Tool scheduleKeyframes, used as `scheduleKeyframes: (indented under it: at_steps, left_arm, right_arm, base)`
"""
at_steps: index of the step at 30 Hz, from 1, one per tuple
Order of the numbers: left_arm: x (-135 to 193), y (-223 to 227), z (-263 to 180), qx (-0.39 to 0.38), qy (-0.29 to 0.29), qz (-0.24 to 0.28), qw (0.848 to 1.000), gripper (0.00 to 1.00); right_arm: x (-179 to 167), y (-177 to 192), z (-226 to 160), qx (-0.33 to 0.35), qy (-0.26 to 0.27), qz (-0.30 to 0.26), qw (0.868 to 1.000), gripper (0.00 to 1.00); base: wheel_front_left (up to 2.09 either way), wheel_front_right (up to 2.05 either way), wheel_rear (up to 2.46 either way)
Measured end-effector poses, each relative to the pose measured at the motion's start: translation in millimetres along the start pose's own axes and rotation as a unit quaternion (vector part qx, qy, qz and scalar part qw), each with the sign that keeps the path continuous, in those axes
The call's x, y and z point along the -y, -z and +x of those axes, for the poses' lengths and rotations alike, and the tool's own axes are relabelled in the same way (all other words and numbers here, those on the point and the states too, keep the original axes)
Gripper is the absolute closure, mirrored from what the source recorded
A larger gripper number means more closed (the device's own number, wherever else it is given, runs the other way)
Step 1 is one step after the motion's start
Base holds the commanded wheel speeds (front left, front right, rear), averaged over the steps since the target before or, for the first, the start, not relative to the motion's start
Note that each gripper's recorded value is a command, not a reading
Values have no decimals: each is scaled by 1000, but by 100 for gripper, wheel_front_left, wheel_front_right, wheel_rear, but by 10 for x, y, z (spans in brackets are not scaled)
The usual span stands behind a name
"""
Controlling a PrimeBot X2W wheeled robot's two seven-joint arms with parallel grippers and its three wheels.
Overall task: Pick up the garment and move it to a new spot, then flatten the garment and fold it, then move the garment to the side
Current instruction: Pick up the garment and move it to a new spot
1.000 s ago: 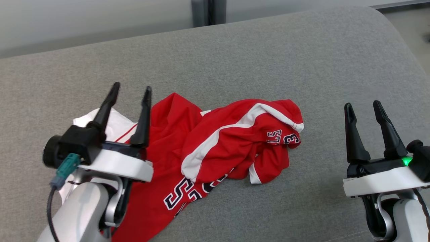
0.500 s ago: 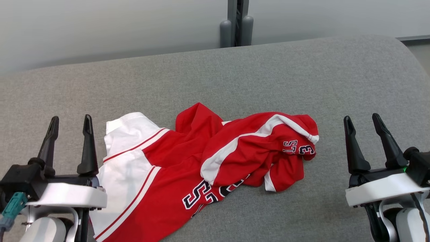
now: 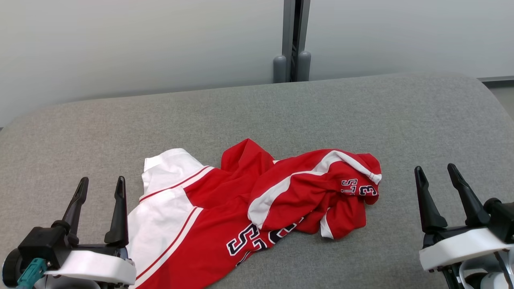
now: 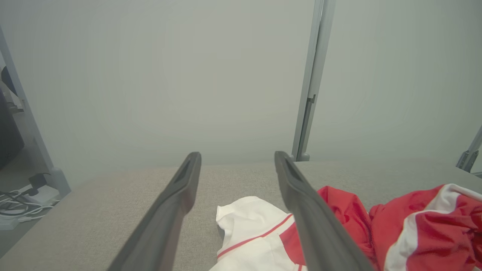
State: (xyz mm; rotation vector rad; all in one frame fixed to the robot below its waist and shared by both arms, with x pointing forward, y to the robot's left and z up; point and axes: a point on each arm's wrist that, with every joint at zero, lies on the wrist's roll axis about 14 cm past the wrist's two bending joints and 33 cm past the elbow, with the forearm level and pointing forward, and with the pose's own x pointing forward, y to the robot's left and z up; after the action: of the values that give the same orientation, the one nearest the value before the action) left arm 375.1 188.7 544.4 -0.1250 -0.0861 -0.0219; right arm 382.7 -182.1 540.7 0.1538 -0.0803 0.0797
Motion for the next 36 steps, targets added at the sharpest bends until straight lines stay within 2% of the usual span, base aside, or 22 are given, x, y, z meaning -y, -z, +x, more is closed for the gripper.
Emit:
scheduleKeyframes:
  at_steps: [36]
  left_arm:
    - [-209,-2,-25,15,-8,-2,1000,0]
  right_arm:
    - [-47,-1,-54,-5,-3,10,1000,0]
  base:
    - [0,0,0]
